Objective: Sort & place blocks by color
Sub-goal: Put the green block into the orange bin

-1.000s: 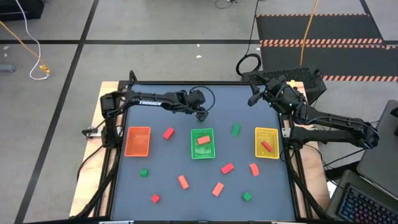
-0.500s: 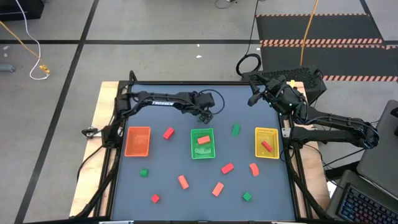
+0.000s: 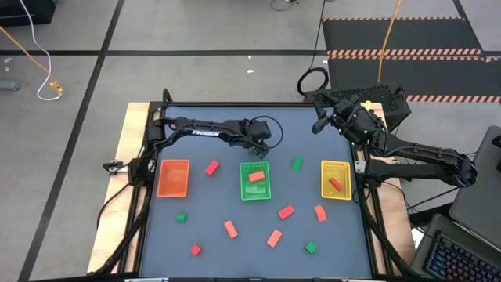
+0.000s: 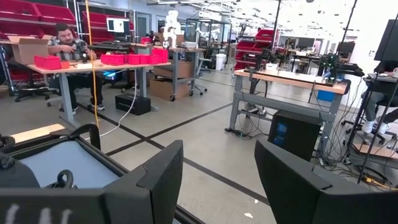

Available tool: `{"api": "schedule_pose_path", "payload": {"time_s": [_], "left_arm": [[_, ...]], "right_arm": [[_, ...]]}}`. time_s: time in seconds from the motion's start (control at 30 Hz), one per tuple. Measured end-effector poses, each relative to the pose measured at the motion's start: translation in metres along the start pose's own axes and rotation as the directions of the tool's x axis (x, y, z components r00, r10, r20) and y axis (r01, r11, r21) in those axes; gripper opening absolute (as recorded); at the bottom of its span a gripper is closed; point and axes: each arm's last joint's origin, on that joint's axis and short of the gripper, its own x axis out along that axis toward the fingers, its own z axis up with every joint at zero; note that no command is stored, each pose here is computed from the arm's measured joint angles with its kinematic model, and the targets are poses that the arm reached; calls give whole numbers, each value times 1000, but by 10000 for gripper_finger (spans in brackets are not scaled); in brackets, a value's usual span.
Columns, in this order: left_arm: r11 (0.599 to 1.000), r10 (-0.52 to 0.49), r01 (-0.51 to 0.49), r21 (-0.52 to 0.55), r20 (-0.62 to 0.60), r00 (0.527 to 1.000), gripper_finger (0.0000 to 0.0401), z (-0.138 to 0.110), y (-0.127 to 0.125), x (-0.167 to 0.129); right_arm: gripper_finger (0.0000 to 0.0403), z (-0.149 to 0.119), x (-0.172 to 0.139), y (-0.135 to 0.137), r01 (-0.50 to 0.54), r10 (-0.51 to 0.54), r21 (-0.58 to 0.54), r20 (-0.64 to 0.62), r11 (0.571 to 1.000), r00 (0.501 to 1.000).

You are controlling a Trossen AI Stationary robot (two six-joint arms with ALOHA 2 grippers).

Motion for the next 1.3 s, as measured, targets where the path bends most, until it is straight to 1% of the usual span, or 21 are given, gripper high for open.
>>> {"api": "schedule_pose_path", "payload": {"time_s": [0.13,0.2,0.33,0.43,0.53,0.73,0.83,1.07,1.23,1.3], "left_arm": [[1000,11,-12,-4,-21,1000,296,-4,0,8],[1000,3,-3,-9,-5,1000,296,-3,-2,12],[1000,8,-8,6,-12,1000,296,-5,-3,17],[1000,20,-20,12,-6,1000,284,-4,-2,17],[999,34,-34,15,4,999,247,-4,-2,17],[999,42,-42,19,5,999,143,-4,-1,18],[998,43,-43,39,5,999,103,-4,-1,18],[996,45,-45,73,2,999,99,-3,1,18],[995,53,-53,83,0,999,124,1,7,14],[994,64,-63,94,-6,998,127,4,12,5]], "right_arm": [[196,0,0,0,0,0,0,0,1000,1000],[196,0,0,0,0,0,0,0,1000,1000],[196,0,0,0,0,0,0,1,1000,1000],[196,0,0,0,0,0,1,1,1000,1000],[196,0,0,0,0,0,0,1,1000,1000],[196,0,0,0,0,0,-2,1,1000,1000],[196,0,0,0,0,0,-3,0,1000,1000],[196,0,0,0,0,0,-3,1,1000,1000],[196,0,0,0,0,0,-19,1,1000,1000],[196,0,0,0,0,0,-21,0,1000,1000]]}}
